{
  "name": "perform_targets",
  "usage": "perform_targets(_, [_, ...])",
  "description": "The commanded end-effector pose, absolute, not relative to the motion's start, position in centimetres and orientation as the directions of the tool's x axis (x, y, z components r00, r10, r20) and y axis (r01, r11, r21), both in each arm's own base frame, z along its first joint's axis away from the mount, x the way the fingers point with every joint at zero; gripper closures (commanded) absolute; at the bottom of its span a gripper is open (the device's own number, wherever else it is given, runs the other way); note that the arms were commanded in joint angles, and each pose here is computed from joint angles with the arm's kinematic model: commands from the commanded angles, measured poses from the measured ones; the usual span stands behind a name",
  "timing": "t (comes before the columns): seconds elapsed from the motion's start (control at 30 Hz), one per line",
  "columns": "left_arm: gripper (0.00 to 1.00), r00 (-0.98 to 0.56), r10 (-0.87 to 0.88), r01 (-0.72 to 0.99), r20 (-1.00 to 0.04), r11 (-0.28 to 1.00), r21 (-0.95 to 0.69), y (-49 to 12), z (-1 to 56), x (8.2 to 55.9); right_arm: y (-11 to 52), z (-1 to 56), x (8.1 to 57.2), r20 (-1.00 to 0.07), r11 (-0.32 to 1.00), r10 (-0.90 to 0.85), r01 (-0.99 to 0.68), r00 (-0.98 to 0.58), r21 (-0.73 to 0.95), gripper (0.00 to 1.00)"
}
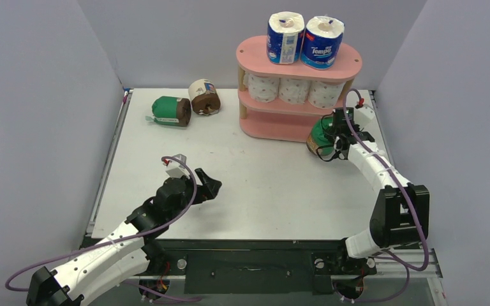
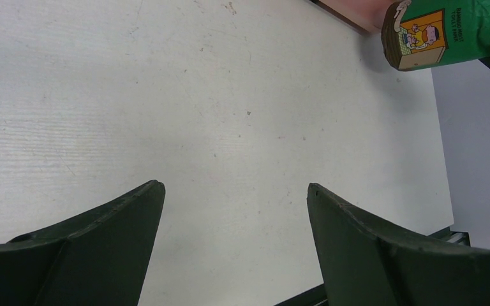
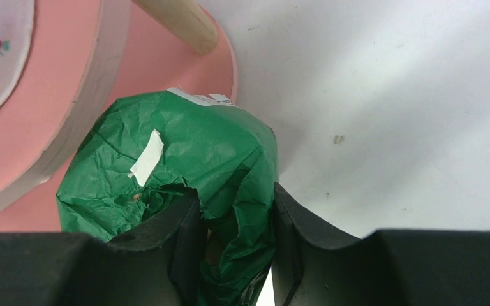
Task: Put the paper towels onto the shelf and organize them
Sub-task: Place the paper towel on the shelf.
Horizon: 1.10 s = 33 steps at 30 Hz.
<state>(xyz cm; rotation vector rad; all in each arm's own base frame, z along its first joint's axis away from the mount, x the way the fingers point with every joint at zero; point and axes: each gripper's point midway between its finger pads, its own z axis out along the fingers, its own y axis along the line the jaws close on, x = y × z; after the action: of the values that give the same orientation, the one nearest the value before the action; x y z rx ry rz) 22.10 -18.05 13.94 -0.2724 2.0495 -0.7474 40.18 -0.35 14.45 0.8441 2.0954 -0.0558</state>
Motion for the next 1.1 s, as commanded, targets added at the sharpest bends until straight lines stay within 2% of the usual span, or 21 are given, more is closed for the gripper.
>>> perform_targets(0.0, [0.19, -0.553, -0.475, 0.102, -0.685, 0.777, -0.621, -18.2, 14.4, 22.3, -1.0, 19.1, 43.1, -0.784, 0.741, 0.566, 0.576, -0.256, 0.346, 0.72])
perform_targets(1.07, [0.19, -0.559, -0.469, 0.080, -0.684, 0.791, -0.607, -18.1, 13.5, 22.5, 0.8, 17.5, 47.3, -0.738, 0.701, 0.641, 0.555, -0.212, 0.449, 0.71])
